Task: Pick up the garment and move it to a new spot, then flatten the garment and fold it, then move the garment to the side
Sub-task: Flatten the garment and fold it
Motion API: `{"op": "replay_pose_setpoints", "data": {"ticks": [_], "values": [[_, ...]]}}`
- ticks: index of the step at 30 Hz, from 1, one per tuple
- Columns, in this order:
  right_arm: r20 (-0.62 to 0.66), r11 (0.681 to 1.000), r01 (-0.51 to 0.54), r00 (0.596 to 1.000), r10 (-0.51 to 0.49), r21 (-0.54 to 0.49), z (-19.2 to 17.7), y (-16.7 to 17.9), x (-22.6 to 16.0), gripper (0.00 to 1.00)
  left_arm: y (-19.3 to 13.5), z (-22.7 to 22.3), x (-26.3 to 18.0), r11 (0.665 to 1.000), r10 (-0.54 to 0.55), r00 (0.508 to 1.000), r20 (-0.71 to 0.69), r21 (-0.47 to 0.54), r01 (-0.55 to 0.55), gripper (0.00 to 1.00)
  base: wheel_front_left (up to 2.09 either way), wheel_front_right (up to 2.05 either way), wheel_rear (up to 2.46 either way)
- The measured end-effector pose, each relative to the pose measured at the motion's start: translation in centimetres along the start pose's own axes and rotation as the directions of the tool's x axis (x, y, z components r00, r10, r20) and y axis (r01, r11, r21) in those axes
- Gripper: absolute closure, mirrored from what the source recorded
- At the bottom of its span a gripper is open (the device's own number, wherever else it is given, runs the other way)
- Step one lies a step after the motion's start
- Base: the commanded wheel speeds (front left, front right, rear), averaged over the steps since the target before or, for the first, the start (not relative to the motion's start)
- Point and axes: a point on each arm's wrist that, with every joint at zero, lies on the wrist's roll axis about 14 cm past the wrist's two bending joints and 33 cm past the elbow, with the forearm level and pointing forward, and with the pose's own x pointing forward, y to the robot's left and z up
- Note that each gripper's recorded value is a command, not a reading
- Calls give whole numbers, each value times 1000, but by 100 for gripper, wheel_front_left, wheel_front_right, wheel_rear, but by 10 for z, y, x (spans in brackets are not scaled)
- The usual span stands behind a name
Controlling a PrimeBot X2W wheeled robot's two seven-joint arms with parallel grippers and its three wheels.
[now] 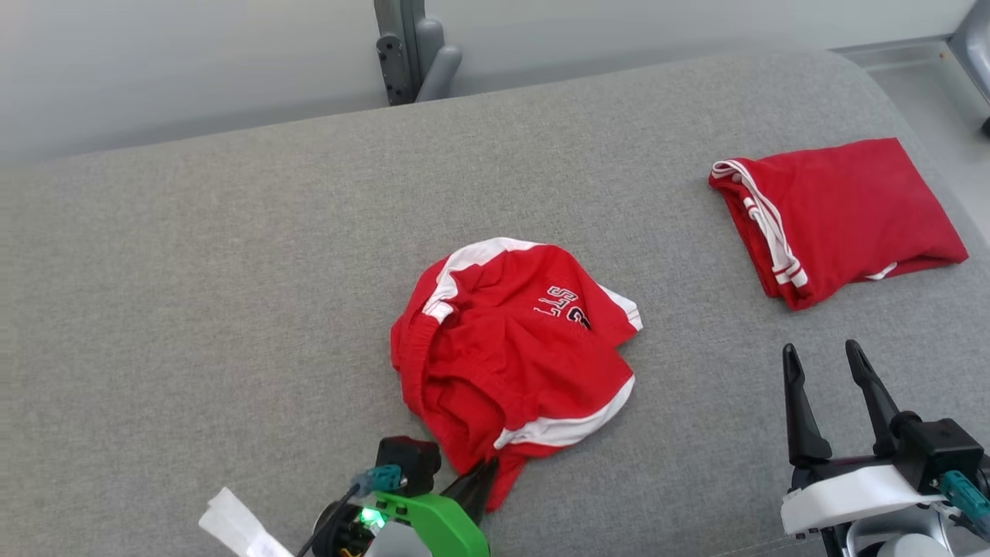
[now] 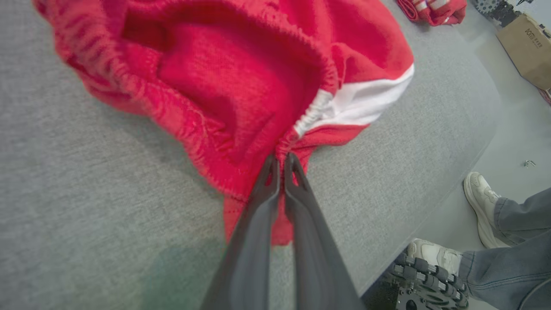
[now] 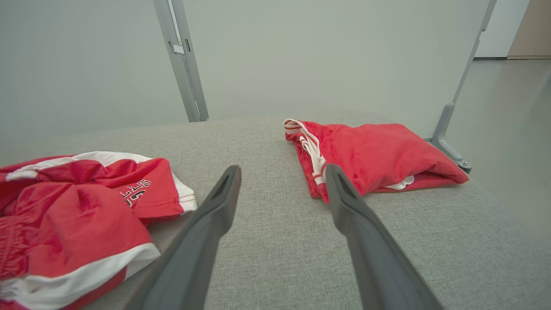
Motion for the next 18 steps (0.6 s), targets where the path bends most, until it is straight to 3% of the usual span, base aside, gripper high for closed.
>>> {"op": "replay_pose_setpoints", "data": {"ticks": [10, 11, 12, 13, 18], "values": [[29, 999, -43, 999, 43, 10, 8, 12, -14, 0, 44, -4, -35, 978, 203, 974, 97, -61, -198, 100, 0, 0, 0], [34, 999, -51, 998, 50, 11, 10, 14, -14, 0, 46, -2, -38, 976, 212, 971, 111, -69, -205, 82, 0, 0, 0], [34, 999, -51, 998, 50, 11, 10, 14, -14, 0, 46, -2, -38, 976, 212, 971, 111, -69, -205, 54, 0, 0, 0], [38, 998, -57, 998, 57, 12, 11, 16, -14, 0, 46, 0, -40, 975, 217, 967, 130, -75, -209, 0, 0, 0, 0], [54, 997, -74, 996, 74, 12, 16, 21, -17, 0, 52, 6, -56, 965, 257, 944, 207, -114, -238, 0, 0, 0, 0]]}}
